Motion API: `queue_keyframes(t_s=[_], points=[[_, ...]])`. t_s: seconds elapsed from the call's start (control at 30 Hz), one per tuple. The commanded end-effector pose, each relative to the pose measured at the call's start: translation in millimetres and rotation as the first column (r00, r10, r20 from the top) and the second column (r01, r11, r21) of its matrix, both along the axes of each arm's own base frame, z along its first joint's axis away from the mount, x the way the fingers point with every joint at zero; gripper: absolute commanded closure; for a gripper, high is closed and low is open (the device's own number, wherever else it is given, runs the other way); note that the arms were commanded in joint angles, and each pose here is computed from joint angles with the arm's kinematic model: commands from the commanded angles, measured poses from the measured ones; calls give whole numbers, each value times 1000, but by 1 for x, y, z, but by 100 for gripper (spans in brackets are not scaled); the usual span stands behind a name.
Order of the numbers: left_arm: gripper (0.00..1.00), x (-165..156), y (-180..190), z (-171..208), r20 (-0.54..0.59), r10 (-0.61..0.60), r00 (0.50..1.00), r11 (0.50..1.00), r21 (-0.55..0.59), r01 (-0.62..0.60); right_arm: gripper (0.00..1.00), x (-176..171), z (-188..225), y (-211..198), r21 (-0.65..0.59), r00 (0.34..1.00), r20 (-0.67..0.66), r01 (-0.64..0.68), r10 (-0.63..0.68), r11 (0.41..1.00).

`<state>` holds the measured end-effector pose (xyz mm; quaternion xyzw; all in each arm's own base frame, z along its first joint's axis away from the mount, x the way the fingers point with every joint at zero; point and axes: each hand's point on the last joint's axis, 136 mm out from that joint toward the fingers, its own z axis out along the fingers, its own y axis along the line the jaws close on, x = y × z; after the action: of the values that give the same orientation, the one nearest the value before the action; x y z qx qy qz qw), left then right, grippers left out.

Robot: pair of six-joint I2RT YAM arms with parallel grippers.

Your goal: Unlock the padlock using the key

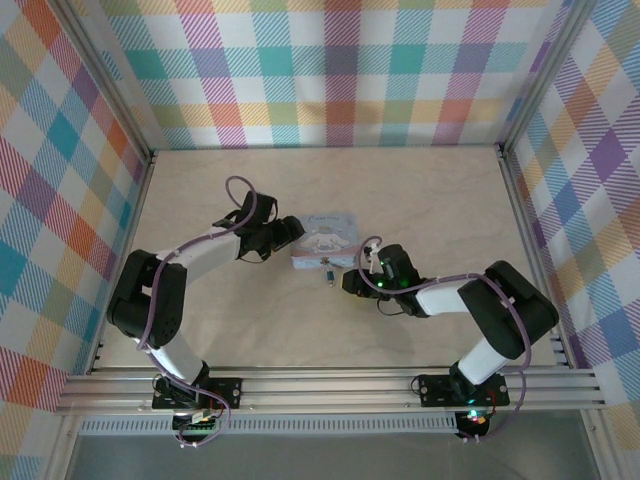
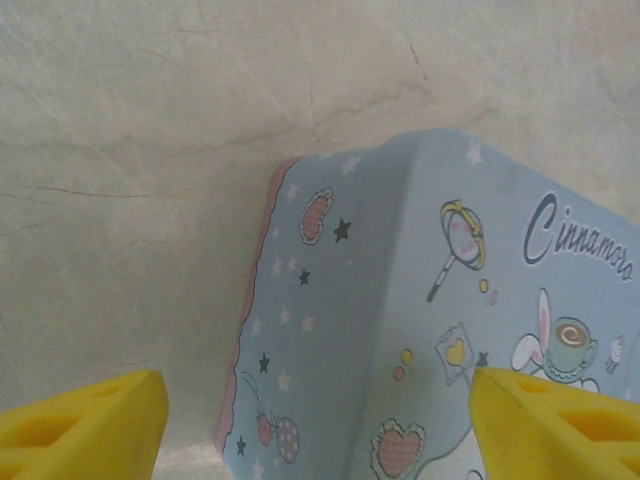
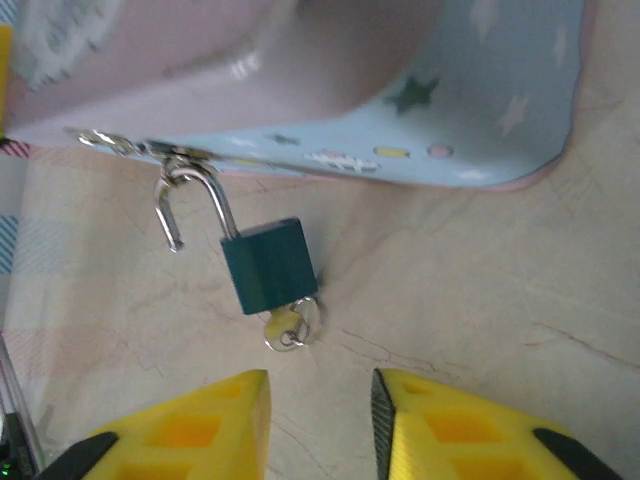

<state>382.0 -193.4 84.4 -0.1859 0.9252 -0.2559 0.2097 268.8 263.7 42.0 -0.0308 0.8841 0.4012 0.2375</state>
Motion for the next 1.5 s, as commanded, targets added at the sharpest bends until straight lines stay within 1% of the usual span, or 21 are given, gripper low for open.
queue_keyframes(t_s=[0.0,0.07,0.17,0.37,0.4,0.47,0.6,0.67,0.8,0.87,0.97,1.07,1.27,1.47], points=[[23,-3,2,-5,-12,-24,1000,1000,0,24,62,7,29,5,72,994,101,-44,37,996],[24,-7,2,-10,-24,-24,999,1000,-1,24,59,13,45,12,104,985,161,-82,65,991],[24,-15,4,-17,-40,-23,999,1000,-4,22,55,21,55,17,104,977,199,-105,83,989],[24,-36,10,-30,-83,-27,996,1000,-3,27,54,49,61,14,86,966,247,-101,77,991],[25,-41,12,-34,-94,-24,995,1000,-1,24,53,50,57,14,65,967,237,-111,92,992],[25,-49,16,-36,-101,-14,995,1000,-4,14,50,57,57,16,46,959,261,-128,112,991],[25,-65,24,-38,-112,5,994,1000,-1,-5,46,69,59,16,60,941,313,-152,126,987],[25,-69,25,-35,-107,9,994,1000,-1,-9,45,67,61,16,55,935,323,-169,143,984],[24,-70,28,-30,-95,21,995,1000,-1,-21,45,50,60,12,59,929,327,-201,172,978],[24,-69,29,-28,-90,24,996,1000,-1,-24,45,42,56,11,68,933,309,-213,183,975],[24,-68,28,-26,-85,23,996,1000,-5,-23,48,33,49,12,113,950,253,-216,182,970],[24,-69,28,-25,-85,27,996,1000,-10,-28,48,30,42,15,144,962,215,-201,168,969],[24,-69,26,-24,-81,22,996,1000,-13,-23,47,31,39,29,200,964,195,-222,183,954],[24,-69,24,-24,-81,20,997,1000,-13,-21,43,29,36,44,210,955,191,-266,227,941]])
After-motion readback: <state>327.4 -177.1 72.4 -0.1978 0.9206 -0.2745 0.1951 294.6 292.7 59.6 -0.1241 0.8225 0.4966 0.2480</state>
